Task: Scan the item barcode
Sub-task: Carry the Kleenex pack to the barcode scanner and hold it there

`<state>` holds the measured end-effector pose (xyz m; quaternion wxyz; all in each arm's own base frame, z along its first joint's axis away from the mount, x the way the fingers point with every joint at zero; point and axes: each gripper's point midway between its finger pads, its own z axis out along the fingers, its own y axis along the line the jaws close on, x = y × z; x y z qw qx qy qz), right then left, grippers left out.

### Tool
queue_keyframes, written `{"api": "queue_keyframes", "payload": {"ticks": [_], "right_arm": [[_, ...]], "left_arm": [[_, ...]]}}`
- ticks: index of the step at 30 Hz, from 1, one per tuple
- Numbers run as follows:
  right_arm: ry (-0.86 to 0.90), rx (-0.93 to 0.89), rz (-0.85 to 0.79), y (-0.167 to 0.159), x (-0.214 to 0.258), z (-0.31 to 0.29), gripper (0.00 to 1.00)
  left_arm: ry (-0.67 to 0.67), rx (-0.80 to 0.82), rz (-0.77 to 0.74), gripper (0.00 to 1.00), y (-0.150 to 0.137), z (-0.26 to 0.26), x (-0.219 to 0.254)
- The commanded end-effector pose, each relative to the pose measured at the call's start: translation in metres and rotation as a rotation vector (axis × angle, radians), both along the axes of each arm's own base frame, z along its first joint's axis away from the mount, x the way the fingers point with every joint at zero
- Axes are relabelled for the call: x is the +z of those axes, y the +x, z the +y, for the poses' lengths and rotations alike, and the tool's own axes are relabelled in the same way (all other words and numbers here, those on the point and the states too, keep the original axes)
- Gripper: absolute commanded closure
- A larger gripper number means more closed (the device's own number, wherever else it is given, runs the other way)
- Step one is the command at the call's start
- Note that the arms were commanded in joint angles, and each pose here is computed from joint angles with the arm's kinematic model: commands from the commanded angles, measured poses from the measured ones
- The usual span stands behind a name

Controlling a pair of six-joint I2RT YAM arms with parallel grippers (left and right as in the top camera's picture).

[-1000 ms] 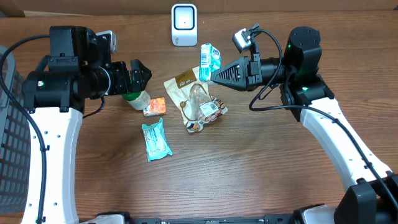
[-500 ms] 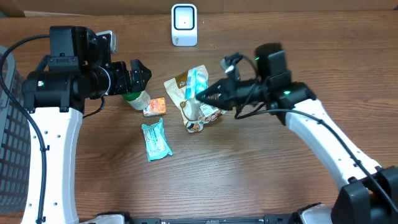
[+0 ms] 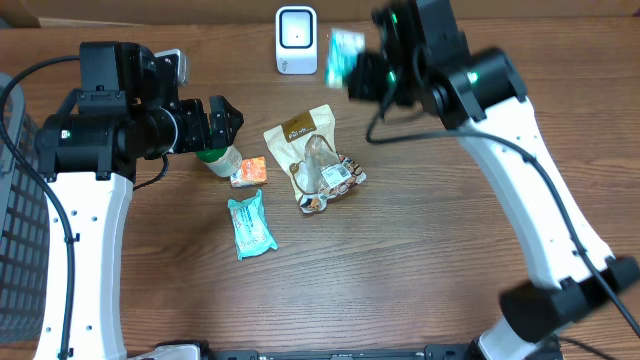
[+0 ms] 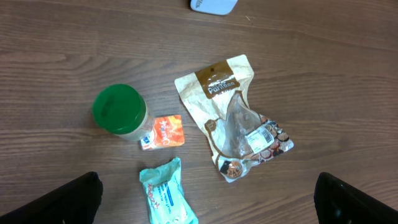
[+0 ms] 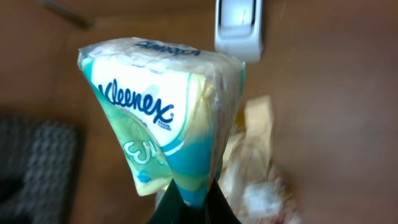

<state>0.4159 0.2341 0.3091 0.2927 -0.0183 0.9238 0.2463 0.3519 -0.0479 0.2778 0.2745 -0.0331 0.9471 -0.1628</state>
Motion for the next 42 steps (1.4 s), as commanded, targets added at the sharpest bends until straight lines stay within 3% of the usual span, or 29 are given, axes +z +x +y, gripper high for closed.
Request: {"api": "queue_keyframes", "payload": {"ticks": [1,6,9,12,21,25,42], "right_arm": [[-0.301,-0.081,-0.219,0.058,0.0,-0.012,0.96],[-0.57,-0.09,-0.481,0.119,-0.009,0.009,0.96],[-0.829,-0.094,-0.625,0.152,-0.023,0.02,0.96],[-1.007,-0.076,-0.702,0.171,-0.043,0.033,0.96],[-1.328,0.159,-0.793,0.212,-0.123,0.055,0.96],[-1.375,0.246,-0.774,0.218,-0.157,0.057,0.96],[-1.37,0.264,-0.77,0.217,-0.162,0.059,0.96]], "left_arm": [[0.013,-0.014,-0.013,0.0,-0.002,0.0,0.002],[0.013,-0.014,-0.013,0.0,-0.002,0.0,0.002],[0.013,-0.014,-0.013,0.0,-0.002,0.0,0.002],[0.013,-0.014,-0.013,0.0,-0.002,0.0,0.002],[0.013,-0.014,-0.013,0.01,-0.002,0.0,0.002],[0.013,-0.014,-0.013,0.0,-0.002,0.0,0.002],[0.013,-0.014,-0.013,0.0,-0.002,0.0,0.002]]}}
